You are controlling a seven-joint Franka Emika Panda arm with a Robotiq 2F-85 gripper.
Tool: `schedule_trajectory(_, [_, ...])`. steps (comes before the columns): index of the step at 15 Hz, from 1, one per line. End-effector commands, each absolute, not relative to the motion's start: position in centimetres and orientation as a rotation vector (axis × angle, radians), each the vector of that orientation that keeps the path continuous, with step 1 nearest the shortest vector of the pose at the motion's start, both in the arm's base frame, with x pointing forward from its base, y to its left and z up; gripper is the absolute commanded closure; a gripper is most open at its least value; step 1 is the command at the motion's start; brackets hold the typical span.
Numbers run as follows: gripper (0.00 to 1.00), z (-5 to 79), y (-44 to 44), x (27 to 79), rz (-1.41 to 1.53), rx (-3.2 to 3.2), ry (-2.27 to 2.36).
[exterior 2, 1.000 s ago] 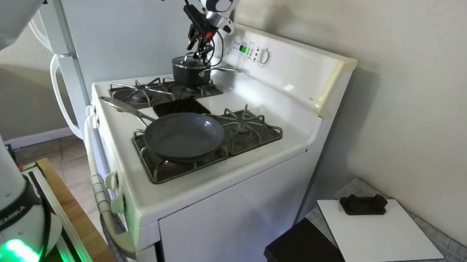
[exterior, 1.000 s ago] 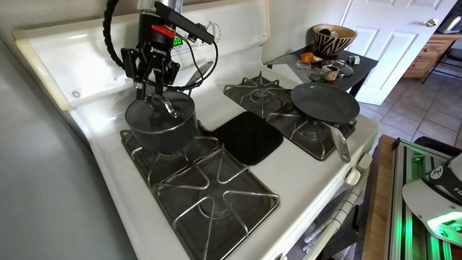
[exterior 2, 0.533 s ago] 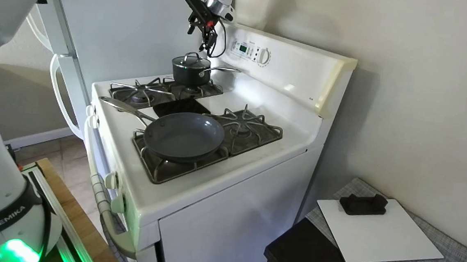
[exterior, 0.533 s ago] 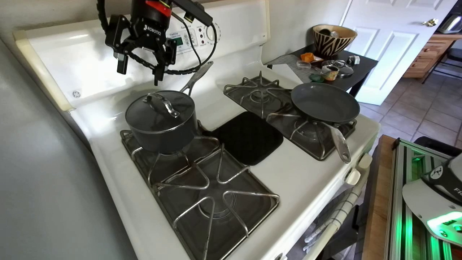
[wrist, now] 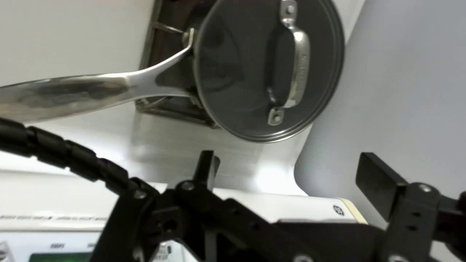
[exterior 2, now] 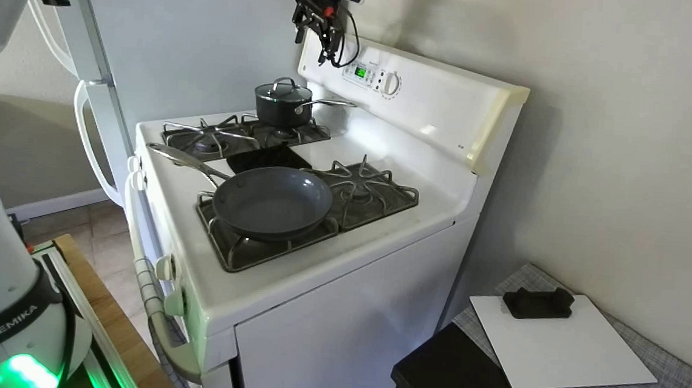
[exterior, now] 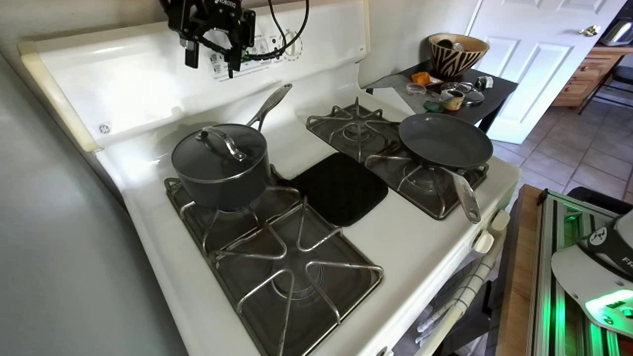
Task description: Pick up the clear pot lid from the black over mitten and place it on the black pot, slide the black pot to the bottom left cooker on the stove using the handle
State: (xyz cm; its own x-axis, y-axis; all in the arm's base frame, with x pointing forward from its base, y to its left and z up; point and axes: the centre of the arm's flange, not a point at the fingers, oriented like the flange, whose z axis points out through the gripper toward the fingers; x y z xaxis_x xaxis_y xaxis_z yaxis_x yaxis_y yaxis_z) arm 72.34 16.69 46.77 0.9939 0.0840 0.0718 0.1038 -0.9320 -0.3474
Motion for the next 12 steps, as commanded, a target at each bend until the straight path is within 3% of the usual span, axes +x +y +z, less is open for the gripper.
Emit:
schedule_trajectory(1, [0.00, 46.5, 15.3, 70.3, -0.146, -2.891, -0.349])
schedule_trajectory(7, [0.00, 45.0, 14.5, 68.5, -0.171, -2.964, -0.789])
schedule_trajectory(12, [0.00, 43.8, 13.8, 67.8, -0.250, -3.101, -0.480])
